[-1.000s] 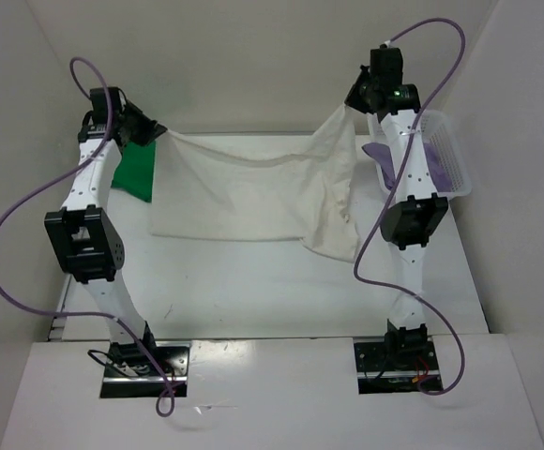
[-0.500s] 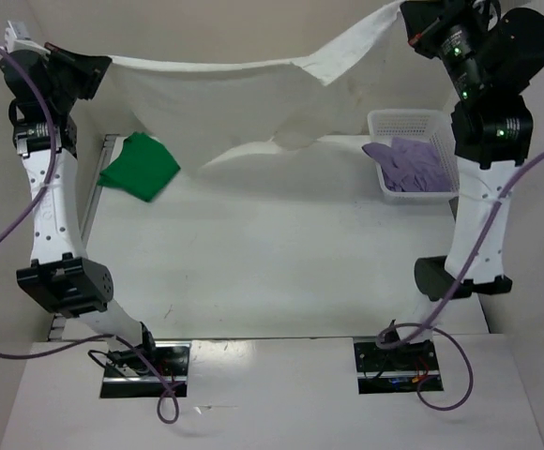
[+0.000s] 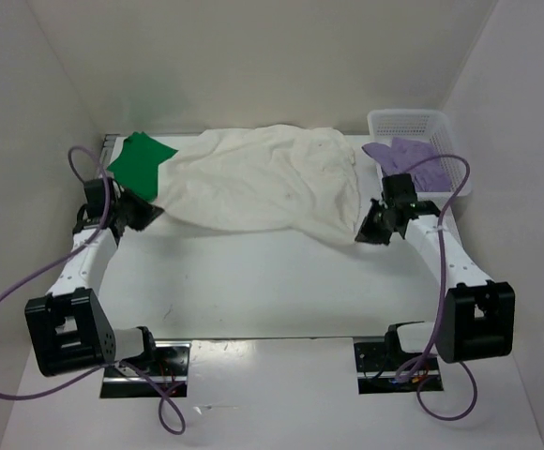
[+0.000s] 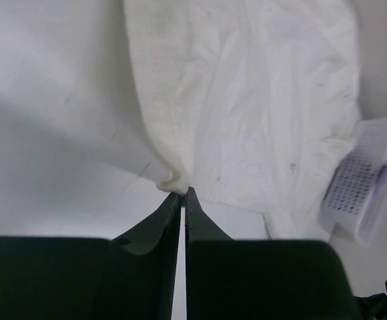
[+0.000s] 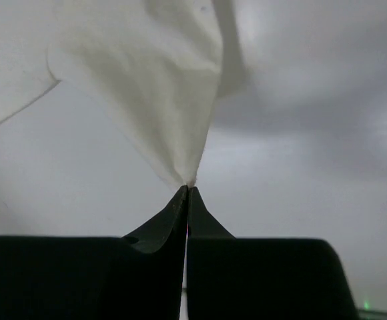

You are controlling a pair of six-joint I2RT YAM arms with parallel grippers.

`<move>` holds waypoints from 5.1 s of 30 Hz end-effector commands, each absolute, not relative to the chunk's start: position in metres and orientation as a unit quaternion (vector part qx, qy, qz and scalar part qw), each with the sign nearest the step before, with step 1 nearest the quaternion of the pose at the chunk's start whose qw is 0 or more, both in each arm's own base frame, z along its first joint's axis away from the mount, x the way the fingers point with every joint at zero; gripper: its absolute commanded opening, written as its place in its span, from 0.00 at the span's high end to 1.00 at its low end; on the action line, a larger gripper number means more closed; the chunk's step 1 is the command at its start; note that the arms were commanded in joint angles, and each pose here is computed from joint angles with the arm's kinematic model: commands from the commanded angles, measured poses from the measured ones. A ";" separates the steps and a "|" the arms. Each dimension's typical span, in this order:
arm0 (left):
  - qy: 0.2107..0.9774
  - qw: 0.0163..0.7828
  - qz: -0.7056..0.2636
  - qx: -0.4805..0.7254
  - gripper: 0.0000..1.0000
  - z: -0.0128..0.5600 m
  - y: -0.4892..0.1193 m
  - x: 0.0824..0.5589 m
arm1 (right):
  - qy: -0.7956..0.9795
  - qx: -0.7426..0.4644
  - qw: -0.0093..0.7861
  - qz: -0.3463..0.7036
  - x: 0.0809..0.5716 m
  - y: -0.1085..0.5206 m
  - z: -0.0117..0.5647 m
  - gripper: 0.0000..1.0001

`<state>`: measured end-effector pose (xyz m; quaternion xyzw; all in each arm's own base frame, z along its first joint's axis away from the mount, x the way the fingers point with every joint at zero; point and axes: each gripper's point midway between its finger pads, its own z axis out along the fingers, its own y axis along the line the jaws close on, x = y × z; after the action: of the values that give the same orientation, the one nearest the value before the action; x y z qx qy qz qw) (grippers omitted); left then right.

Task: Fold and stack the t-shirts
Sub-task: Flatten out the tshirt, then grap the side of the flattened tshirt closest away from the robot with both arms, then fold the flattened tshirt in 1/3 of the way

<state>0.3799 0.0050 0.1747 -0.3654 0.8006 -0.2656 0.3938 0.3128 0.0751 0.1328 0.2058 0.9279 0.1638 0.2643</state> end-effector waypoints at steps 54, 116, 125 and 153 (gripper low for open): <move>0.772 0.200 -0.122 -0.591 0.56 0.013 0.025 0.245 | 0.938 0.223 0.191 0.184 0.211 0.089 0.154 1.00; 0.772 0.262 -0.252 -0.521 1.00 0.072 0.058 0.427 | 0.905 0.254 0.334 0.076 0.486 0.038 0.157 1.00; 0.766 0.277 -0.251 -0.523 1.00 0.070 0.063 0.447 | 0.899 0.259 0.348 0.064 0.508 0.033 0.148 1.00; 0.777 0.260 -0.186 -0.542 0.57 0.043 0.054 0.358 | 0.909 0.246 0.301 0.153 0.339 0.059 0.146 0.93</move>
<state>0.3550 0.0500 0.0513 -0.5392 0.7781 -0.1859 0.2632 0.3510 0.0584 0.1518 0.2419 0.9097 0.1426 0.3058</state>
